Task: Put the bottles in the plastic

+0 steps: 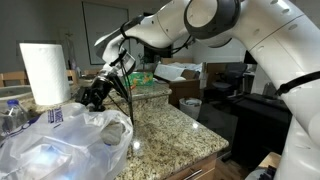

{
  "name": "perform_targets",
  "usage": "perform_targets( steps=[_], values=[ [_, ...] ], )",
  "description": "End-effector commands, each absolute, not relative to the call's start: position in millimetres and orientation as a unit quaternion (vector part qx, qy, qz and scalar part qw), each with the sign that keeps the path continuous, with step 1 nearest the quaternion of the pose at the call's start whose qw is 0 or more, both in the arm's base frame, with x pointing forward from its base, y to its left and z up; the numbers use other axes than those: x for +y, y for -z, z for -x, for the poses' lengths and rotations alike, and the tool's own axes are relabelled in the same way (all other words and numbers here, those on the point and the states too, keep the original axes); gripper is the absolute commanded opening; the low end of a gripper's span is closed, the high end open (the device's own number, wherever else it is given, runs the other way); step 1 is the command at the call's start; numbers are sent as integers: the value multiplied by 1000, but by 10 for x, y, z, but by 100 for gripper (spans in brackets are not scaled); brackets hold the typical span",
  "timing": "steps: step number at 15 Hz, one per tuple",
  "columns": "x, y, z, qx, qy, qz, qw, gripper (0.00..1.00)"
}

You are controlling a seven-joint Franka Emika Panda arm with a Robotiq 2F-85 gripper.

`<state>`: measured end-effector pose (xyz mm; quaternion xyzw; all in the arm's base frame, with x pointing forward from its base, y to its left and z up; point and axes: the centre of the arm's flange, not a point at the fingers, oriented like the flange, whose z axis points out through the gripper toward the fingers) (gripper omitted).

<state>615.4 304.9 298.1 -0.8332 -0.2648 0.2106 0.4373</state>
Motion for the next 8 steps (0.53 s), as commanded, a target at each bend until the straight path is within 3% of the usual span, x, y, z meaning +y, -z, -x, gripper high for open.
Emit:
perform_targets(
  steps=[1,4,8],
  values=[
    [3160,-3124,-6151,-299,-236,818,432,84],
    [3154,-3289,-6103,-327,-249,804,429,99],
    [3015,-3461,-6100,-312,-248,841,365,100]
  ],
)
